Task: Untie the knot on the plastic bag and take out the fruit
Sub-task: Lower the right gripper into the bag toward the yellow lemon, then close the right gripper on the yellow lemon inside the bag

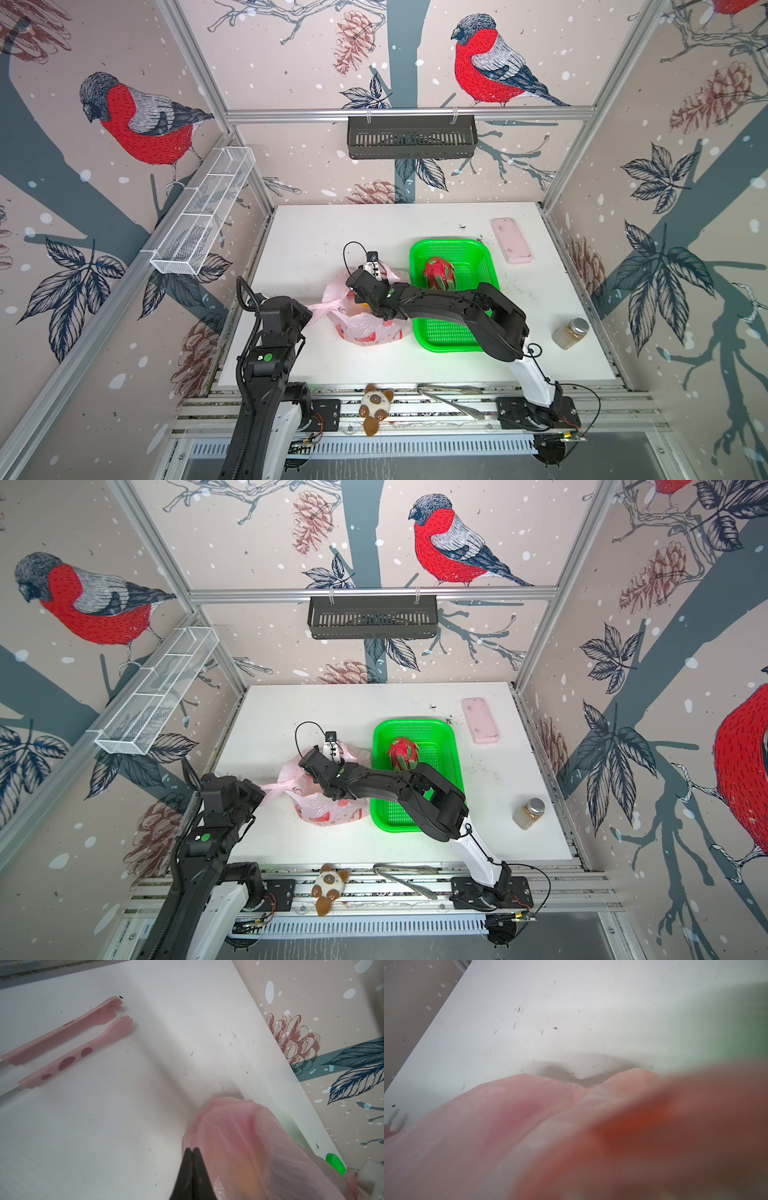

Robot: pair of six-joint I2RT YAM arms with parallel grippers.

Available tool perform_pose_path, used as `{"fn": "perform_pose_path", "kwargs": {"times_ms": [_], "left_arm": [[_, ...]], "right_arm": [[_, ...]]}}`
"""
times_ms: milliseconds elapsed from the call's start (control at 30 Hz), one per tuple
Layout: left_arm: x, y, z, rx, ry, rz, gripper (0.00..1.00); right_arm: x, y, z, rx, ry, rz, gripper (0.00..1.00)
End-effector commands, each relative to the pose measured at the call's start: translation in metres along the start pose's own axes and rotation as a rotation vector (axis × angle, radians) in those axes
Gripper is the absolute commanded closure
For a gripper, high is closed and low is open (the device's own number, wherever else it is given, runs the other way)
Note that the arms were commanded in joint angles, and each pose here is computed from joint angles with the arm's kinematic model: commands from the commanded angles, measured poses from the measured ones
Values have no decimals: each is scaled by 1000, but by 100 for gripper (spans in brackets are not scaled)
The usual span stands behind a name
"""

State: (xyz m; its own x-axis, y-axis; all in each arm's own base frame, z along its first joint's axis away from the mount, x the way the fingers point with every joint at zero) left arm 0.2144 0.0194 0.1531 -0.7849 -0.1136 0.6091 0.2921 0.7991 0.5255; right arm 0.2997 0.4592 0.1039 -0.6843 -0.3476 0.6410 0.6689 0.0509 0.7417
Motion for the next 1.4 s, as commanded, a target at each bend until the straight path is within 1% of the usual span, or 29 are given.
{"fn": "perform_pose_path", "kwargs": {"times_ms": [0, 133, 367, 500, 833, 1100, 1267, 1367], "left_arm": [[-5, 8, -5, -12, -13, -44, 100], [-10, 8, -6, -23, -11, -43, 100], [-9, 11, -7, -29, -11, -57, 100], [-8, 12, -6, -29, -8, -70, 100], [-9, 15, -6, -14, -52, -129, 100], [-7, 13, -6, -11, -77, -134, 100], [-4, 10, -7, -6, -100, -122, 100], [1, 12, -9, -6, -97, -119, 100]], "right_arm": [[7, -19, -11, 111, -29, 107, 70], [16, -7, -6, 129, 7, 71, 74], [26, 8, 3, 136, 67, 19, 77], [35, 17, 8, 137, 101, -5, 78], [67, 34, 14, 121, 189, -35, 79], [84, 47, 16, 102, 227, -63, 79], [86, 45, 16, 104, 232, -53, 79], [89, 29, 20, 134, 252, 1, 78]]}}
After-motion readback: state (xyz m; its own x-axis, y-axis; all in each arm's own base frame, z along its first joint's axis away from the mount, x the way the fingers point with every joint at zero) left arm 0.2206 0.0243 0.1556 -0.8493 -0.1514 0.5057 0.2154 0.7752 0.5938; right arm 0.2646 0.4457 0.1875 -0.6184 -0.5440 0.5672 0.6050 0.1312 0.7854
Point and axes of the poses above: each gripper's point midway between its finger pads, its own x axis back along the fingers, its own z axis along the line the jaws close on, y = z × x, the point moved 4 cm from there along x, back along the fingers, and after that the axes turned 2 degrees about x, right-handed, at the moved point
